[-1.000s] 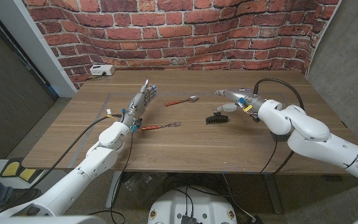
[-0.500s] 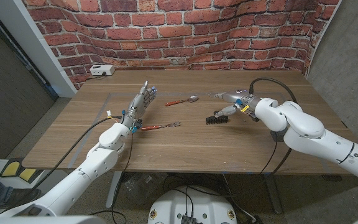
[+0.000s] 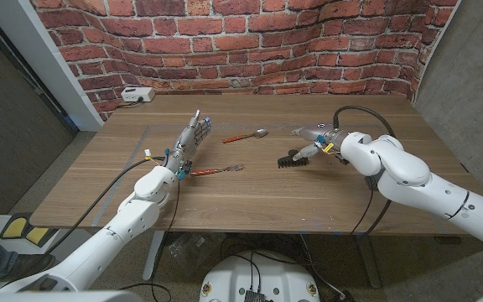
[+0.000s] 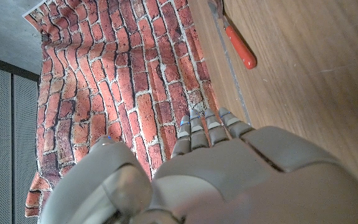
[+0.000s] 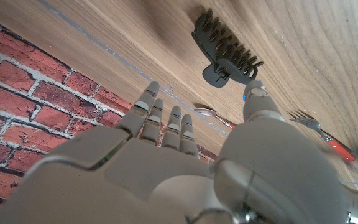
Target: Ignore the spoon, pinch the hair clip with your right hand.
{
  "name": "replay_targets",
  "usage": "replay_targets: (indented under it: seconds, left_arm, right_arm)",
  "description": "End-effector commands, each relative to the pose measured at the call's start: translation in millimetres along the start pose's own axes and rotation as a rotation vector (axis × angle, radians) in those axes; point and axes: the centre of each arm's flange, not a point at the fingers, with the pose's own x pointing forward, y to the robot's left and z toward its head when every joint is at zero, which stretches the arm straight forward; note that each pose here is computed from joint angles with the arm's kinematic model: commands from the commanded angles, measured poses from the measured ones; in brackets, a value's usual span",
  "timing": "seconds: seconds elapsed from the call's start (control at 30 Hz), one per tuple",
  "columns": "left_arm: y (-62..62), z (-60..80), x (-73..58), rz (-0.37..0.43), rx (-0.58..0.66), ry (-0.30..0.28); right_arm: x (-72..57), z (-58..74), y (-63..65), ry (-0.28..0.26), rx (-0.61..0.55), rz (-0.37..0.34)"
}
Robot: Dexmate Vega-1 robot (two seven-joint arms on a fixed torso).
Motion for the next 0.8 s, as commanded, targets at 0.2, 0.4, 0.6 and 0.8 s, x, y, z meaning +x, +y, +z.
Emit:
replay_targets:
  seconds: [0.2, 0.4, 0.6, 0.8]
  left_arm:
    - [2.9, -2.1, 0.9, 0.006, -0.005, 0.007]
    - [3.3, -3.1, 1.8, 0.005, -0.009, 0.012]
    - [3.3, -4.9, 0.9, 0.007, -0.014, 0.014]
    - [3.4, -6.8, -0.5, 0.006, -0.017, 0.019]
  right_arm:
    - [9.5, -0.7, 11.0, 0.015, -0.01, 0.048]
    - [12.0, 0.6, 11.9, 0.006, -0.023, 0.075]
    - [14.0, 1.4, 10.8, 0.002, -0.031, 0.091]
    - [15.4, 1.9, 12.1, -0.007, -0.03, 0.092]
